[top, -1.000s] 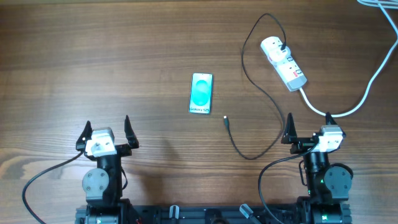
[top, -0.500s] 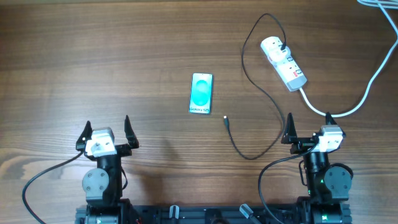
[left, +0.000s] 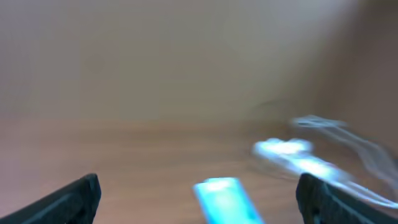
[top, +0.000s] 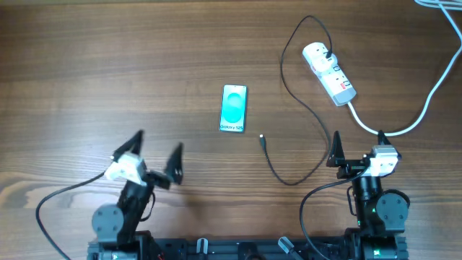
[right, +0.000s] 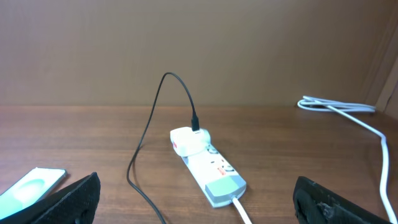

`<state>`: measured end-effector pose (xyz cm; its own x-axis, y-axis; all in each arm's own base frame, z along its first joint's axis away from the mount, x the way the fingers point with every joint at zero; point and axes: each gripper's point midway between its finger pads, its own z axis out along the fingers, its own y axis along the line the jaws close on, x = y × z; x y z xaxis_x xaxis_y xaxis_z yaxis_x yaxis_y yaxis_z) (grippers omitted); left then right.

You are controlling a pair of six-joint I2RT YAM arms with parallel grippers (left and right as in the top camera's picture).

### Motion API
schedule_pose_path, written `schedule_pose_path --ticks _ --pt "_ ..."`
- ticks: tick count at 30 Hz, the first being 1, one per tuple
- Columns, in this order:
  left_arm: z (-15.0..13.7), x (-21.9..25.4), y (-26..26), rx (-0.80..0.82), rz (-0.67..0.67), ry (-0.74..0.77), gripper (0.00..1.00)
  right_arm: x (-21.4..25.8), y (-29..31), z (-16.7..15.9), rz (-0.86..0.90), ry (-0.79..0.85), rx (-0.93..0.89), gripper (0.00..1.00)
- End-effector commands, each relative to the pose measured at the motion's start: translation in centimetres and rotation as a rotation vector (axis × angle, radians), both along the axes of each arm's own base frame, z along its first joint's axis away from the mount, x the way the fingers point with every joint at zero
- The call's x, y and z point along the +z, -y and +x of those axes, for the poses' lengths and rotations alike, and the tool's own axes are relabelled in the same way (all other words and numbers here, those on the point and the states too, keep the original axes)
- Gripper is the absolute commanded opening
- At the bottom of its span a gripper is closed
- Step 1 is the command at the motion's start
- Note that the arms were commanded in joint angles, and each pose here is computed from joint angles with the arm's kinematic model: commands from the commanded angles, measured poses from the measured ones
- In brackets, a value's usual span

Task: Plug charger to phone and switch on socket
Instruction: 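Move the left gripper over the blue phone and lower onto it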

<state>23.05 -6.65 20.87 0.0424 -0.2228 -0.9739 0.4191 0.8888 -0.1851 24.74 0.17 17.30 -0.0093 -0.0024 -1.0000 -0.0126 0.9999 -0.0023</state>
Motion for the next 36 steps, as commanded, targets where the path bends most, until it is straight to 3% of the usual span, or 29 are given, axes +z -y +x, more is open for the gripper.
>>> schedule_pose_path --ticks 1,5,8,10,13,16,21,25,29,32,36 --pt "-4.4 4.7 4.5 -0.328 0.0 0.201 1.0 0.3 0.1 -0.1 -0.009 0.012 -0.001 1.0" --pt "-7.0 12.0 2.4 -0.232 -0.116 0.488 1.0 0.3 0.1 -0.1 -0.009 0.012 -0.001 1.0" --pt "-8.3 16.1 1.5 -0.184 -0.152 0.546 1.0 0.3 0.1 -0.1 -0.009 0.012 -0.001 1.0" --pt "-7.3 18.1 1.4 -0.171 -0.167 0.431 1.0 0.3 0.0 -0.1 -0.008 0.012 0.0 1.0" --pt "-4.5 19.9 1.5 -0.152 -0.192 0.14 1.0 0.3 0.1 -0.1 -0.008 0.012 -0.001 1.0" --pt "-2.4 21.9 3.3 -0.234 -0.081 -0.095 1.0 0.3 0.0 -0.1 -0.009 0.012 0.0 1.0" --pt "0.4 23.8 6.3 -0.488 -0.083 -0.337 1.0 0.3 0.1 -0.1 -0.009 0.012 -0.001 1.0" --pt "2.6 24.4 7.8 -0.643 -0.126 -0.38 1.0 0.3 0.1 -0.1 -0.009 0.013 -0.001 1.0" --pt "7.5 20.6 9.2 -0.477 -0.149 -0.586 1.0 0.3 0.1 -0.1 -0.008 0.012 -0.001 1.0" --pt "10.2 16.8 10.5 -0.289 -0.046 -0.722 0.99 0.3 0.0 -0.1 -0.009 0.012 0.0 1.0" --pt "12.3 10.6 11.3 -0.009 0.186 -0.973 0.99 0.3 0.0 -0.1 -0.009 0.012 0.0 1.0"
